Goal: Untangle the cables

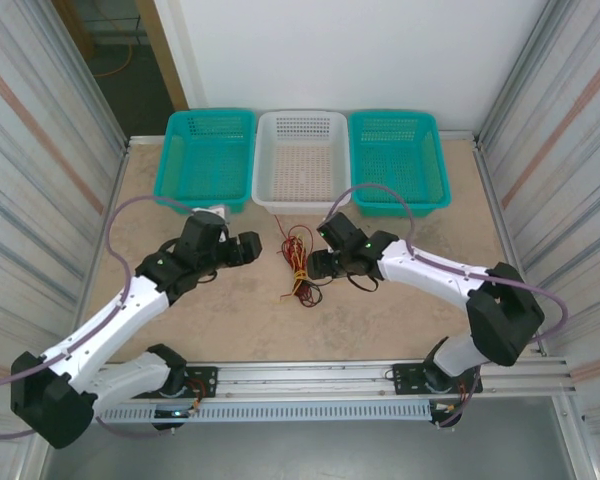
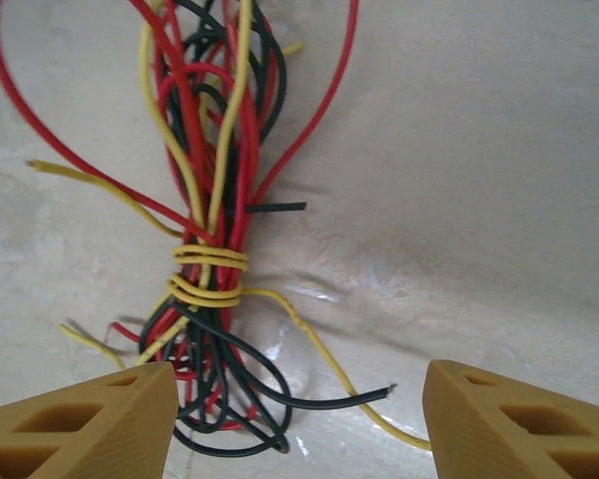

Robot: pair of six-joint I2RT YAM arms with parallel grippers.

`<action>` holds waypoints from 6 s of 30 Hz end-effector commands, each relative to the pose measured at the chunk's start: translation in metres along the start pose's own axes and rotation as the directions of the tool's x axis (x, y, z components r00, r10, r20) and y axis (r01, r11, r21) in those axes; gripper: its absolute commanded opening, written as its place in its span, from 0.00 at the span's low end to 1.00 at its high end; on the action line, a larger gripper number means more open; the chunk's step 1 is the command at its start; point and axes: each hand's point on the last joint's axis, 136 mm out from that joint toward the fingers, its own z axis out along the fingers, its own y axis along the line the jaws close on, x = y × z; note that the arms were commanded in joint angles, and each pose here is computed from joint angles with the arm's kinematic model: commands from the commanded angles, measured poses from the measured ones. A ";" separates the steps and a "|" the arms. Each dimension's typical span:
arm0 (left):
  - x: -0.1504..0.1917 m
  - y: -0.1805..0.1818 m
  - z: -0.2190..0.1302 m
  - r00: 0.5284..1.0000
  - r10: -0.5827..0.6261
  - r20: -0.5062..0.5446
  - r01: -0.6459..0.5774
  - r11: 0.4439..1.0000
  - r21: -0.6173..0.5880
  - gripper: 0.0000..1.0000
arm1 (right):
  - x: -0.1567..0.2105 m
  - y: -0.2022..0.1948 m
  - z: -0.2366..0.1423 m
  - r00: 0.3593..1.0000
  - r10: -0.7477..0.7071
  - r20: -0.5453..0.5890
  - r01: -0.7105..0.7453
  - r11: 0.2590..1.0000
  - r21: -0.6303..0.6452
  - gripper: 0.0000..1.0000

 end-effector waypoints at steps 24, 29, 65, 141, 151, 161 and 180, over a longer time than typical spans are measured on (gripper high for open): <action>0.036 0.000 0.005 0.989 -0.111 -0.097 0.119 0.990 0.078 0.78 | 0.016 0.000 0.041 0.852 0.508 -0.130 -0.524 0.816 -0.245 0.62; 0.034 -0.002 0.007 0.989 -0.107 -0.101 0.116 0.990 0.081 0.78 | 0.012 0.000 0.053 0.843 0.524 -0.124 -0.537 0.806 -0.250 0.45; -0.040 -0.045 -0.043 0.870 -0.463 -0.169 0.480 0.721 0.500 0.99 | -0.084 0.125 -0.124 0.949 -0.198 0.245 0.290 0.854 -0.432 0.00; -0.068 -0.061 -0.014 0.889 -0.405 -0.213 0.446 0.662 0.602 0.00 | -0.134 0.050 -0.206 0.909 0.184 0.375 0.020 0.878 -0.479 0.91; -0.072 -0.060 -0.015 0.862 -0.453 -0.228 0.490 0.625 0.608 0.00 | -0.096 0.141 -0.142 0.968 -0.021 0.251 0.147 0.856 -0.496 1.00; -0.082 -0.063 -0.026 0.849 -0.478 -0.225 0.501 0.593 0.630 0.00 | -0.086 0.177 -0.087 0.988 -0.038 0.148 0.116 0.818 -0.563 0.80; -0.083 -0.053 -0.030 0.825 -0.524 -0.212 0.525 0.570 0.632 0.00 | -0.092 0.163 -0.087 0.982 -0.063 0.177 0.145 0.850 -0.506 0.80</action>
